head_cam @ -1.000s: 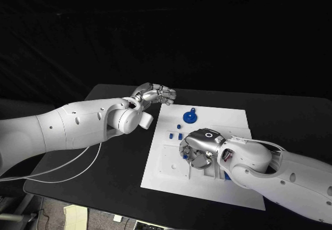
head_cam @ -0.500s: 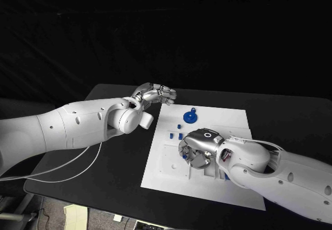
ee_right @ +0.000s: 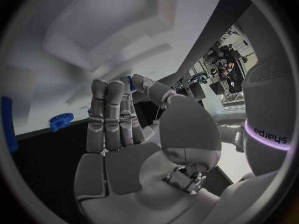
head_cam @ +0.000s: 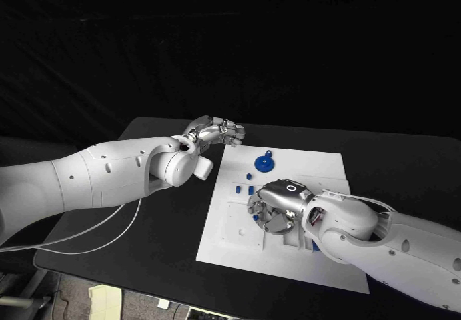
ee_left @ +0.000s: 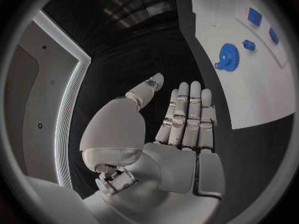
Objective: Assemble the parts on the task board
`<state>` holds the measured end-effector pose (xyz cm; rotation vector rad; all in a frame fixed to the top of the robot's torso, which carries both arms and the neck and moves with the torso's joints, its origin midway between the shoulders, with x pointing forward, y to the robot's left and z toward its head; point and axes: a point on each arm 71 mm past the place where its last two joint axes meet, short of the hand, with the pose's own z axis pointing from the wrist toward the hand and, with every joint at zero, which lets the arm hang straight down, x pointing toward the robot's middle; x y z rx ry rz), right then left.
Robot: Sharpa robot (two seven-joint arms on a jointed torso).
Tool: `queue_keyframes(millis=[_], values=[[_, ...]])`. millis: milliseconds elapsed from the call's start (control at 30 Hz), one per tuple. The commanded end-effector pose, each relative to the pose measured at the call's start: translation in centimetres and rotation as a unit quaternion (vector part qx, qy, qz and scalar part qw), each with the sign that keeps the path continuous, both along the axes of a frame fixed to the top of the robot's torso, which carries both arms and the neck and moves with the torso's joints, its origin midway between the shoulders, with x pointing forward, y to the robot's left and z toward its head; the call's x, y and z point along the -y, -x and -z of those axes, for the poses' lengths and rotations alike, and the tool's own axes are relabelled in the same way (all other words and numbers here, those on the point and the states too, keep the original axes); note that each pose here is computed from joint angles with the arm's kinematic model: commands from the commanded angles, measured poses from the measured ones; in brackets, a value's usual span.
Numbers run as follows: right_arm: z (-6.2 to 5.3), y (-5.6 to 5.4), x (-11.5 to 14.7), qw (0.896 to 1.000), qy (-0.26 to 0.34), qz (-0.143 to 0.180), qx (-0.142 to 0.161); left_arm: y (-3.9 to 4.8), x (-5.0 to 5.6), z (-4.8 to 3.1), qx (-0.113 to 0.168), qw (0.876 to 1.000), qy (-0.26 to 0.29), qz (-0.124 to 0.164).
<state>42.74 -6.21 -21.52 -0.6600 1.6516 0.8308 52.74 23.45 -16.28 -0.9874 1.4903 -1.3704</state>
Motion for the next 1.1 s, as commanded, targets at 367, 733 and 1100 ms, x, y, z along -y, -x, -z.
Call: queue_keyframes(millis=[367, 733, 1100], values=[[0.5, -0.3, 1.6, 1.0, -0.008, 0.016, -0.019, 0.05, 0.1, -0.12, 0.0, 1.0, 0.003, 0.009], [-1.9, -0.6, 3.3, 0.997, -0.07, 0.03, -0.027, -0.06, -0.1, -0.12, 0.002, 1.0, 0.003, 0.008], [-5.9, -2.6, 6.3, 0.992, -0.096, 0.073, -0.026, -0.16, 0.1, -0.1, 0.004, 1.0, 0.005, 0.012]])
